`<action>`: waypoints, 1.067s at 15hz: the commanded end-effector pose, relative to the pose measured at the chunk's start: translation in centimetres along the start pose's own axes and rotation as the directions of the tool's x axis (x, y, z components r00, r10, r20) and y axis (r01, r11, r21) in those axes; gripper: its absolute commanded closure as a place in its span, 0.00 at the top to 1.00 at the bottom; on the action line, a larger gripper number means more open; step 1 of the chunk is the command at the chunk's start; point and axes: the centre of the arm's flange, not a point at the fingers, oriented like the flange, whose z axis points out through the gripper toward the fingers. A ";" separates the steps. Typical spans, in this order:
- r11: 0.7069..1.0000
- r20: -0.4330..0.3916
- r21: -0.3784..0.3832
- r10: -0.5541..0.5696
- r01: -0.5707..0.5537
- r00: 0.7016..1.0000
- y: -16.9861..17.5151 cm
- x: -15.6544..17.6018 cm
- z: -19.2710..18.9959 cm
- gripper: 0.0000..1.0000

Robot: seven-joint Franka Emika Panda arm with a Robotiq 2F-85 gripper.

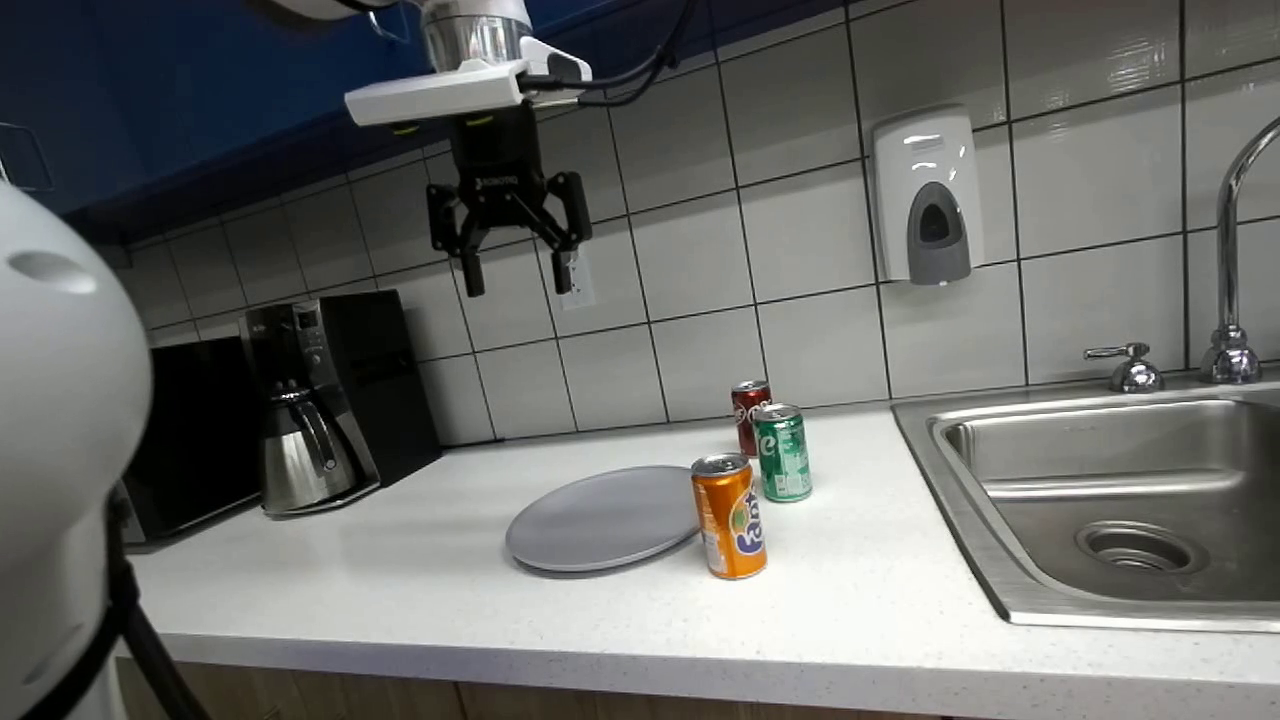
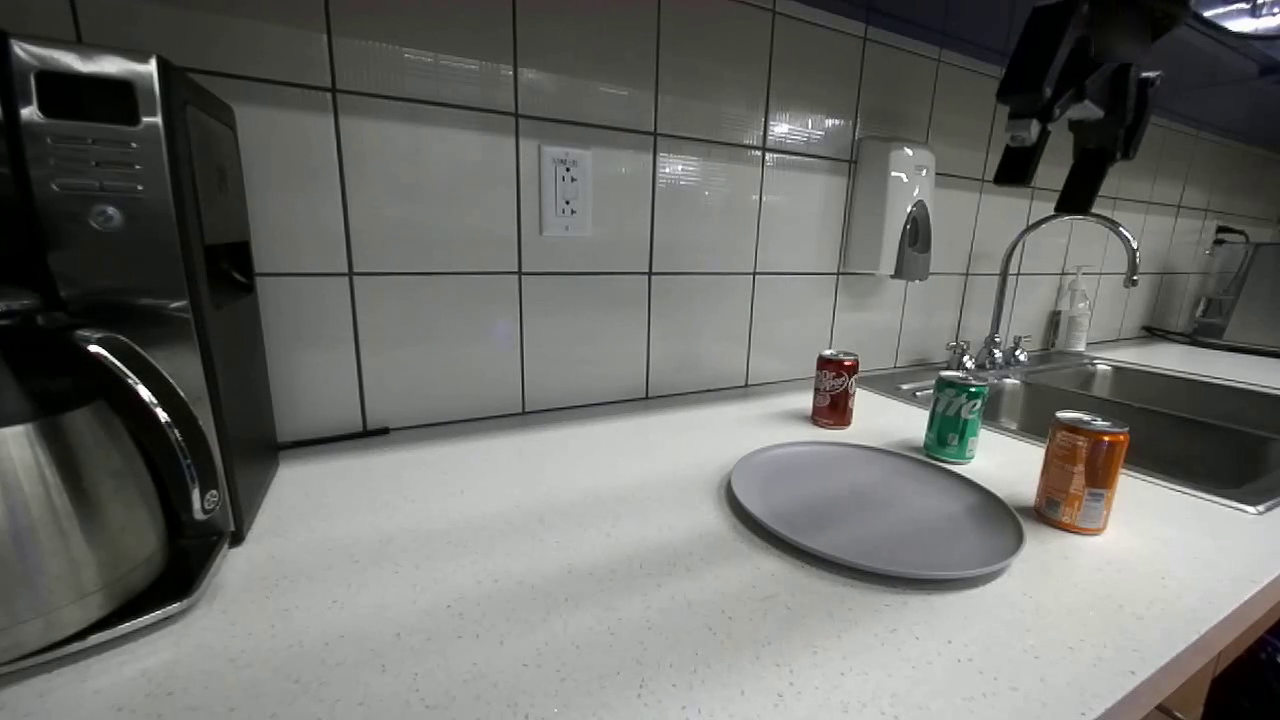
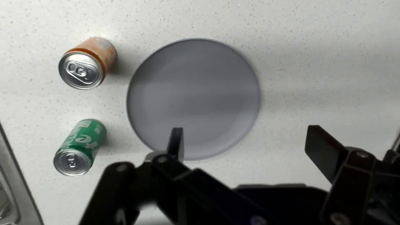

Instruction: Put the cans on the grey plate

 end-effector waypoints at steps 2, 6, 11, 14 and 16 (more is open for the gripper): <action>0.992 -0.068 -0.062 0.107 -0.111 0.992 1.1 -1.5 0.9 1.00; 0.972 -0.073 -0.102 0.203 -0.210 0.976 2.8 -2.8 1.2 1.00; 0.940 -0.079 -0.137 0.303 -0.311 0.950 5.2 -4.4 1.7 1.00; 0.928 -0.103 -0.133 0.336 -0.348 0.936 6.8 -4.4 2.9 1.00; 0.924 -0.125 -0.132 0.343 -0.358 0.931 7.8 -3.9 3.7 1.00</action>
